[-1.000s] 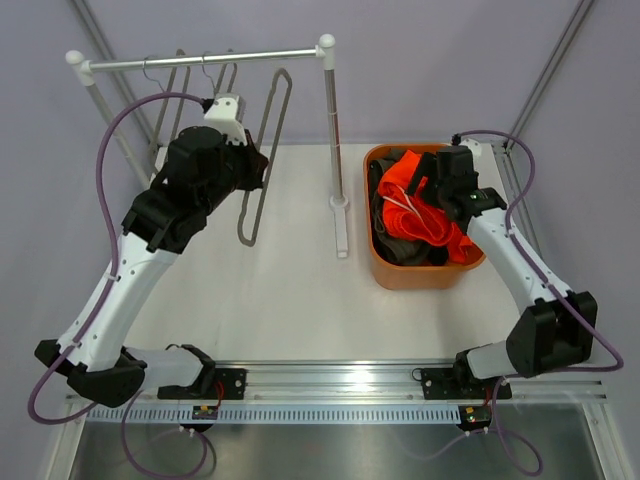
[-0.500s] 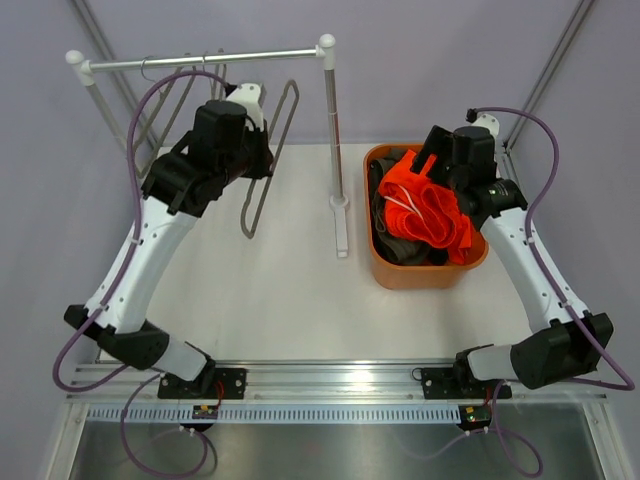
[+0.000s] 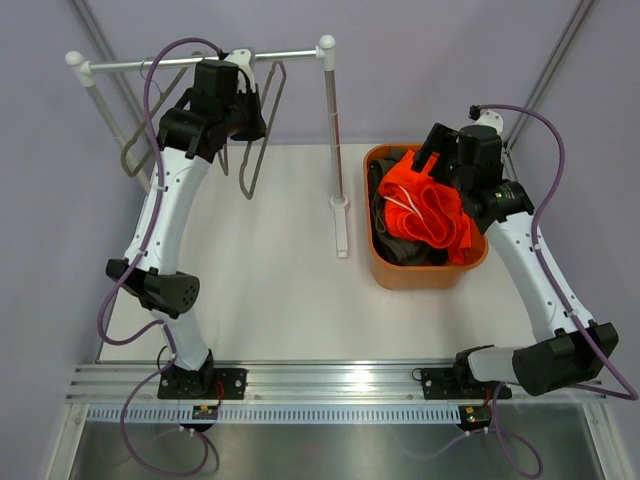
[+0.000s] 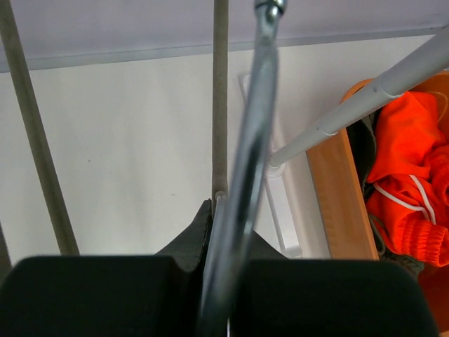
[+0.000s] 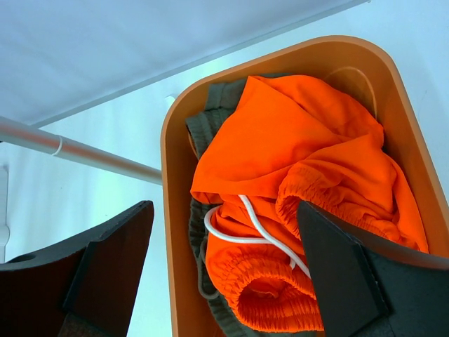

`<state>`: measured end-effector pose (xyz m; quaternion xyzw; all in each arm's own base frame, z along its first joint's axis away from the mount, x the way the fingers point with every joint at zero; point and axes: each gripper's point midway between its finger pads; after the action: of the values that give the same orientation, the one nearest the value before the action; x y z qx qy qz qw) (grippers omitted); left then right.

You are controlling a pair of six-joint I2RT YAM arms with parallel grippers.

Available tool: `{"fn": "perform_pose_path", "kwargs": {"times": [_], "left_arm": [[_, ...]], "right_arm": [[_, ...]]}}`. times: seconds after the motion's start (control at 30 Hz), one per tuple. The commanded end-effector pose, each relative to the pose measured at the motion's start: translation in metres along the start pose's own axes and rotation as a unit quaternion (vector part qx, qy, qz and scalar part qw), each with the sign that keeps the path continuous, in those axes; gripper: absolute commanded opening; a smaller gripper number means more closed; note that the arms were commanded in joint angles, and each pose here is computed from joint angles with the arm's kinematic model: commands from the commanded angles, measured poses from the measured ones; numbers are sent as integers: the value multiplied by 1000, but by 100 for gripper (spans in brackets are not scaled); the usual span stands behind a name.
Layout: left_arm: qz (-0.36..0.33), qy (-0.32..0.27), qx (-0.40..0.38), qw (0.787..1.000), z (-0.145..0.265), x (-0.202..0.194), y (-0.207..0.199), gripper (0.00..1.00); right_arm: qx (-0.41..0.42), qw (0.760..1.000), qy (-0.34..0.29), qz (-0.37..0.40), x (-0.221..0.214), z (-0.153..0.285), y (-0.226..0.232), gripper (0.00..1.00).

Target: Remove the shorts from the hanger

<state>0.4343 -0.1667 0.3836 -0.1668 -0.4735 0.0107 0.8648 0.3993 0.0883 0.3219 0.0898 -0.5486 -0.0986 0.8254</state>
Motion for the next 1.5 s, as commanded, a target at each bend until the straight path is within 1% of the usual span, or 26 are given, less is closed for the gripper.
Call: {"fn": "perform_pose_path", "kwargs": {"times": [0.0,0.03,0.17,0.4,0.63,0.7,0.93,1.03,1.3,1.37,1.47], "left_arm": [[-15,-65,-41,997,10,35,-15,0],[-16,-79,-40,996,9,42,-15,0],[-22,-104,-45,993,10,55,-17,0],[-9,-100,-30,994,-5,57,-2,0],[-12,-123,-36,992,-14,68,-4,0],[-12,-124,-39,991,-17,70,-5,0],[-15,-96,-34,995,-41,54,1,0],[-15,-99,-35,994,-44,53,1,0],[-21,-106,-38,993,-44,54,1,0],[-24,-110,-47,993,-36,52,-1,0],[-30,-130,-62,989,-23,57,-6,0]], "right_arm": [[33,999,-35,0,25,15,14,92],[37,999,-37,-1,26,16,16,91],[35,999,-34,0,20,14,13,91],[41,999,-30,-2,15,10,16,91],[47,998,-33,-2,16,11,17,91],[47,998,-32,-2,14,11,17,91],[51,998,-28,-2,8,7,17,91],[52,998,-28,-2,8,7,18,90],[55,998,-28,-2,7,7,19,90],[56,998,-28,-1,7,7,19,90],[56,998,-28,-2,7,7,19,90]]}}
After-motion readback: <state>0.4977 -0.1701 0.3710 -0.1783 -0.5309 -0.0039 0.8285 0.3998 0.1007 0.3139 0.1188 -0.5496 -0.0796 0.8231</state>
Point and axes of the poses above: each gripper's point midway between its finger pads, its own z axis back along the fingers, its own y axis along the line the jaws close on, x = y × z, and after that the axes turned 7 degrees about z, right-handed
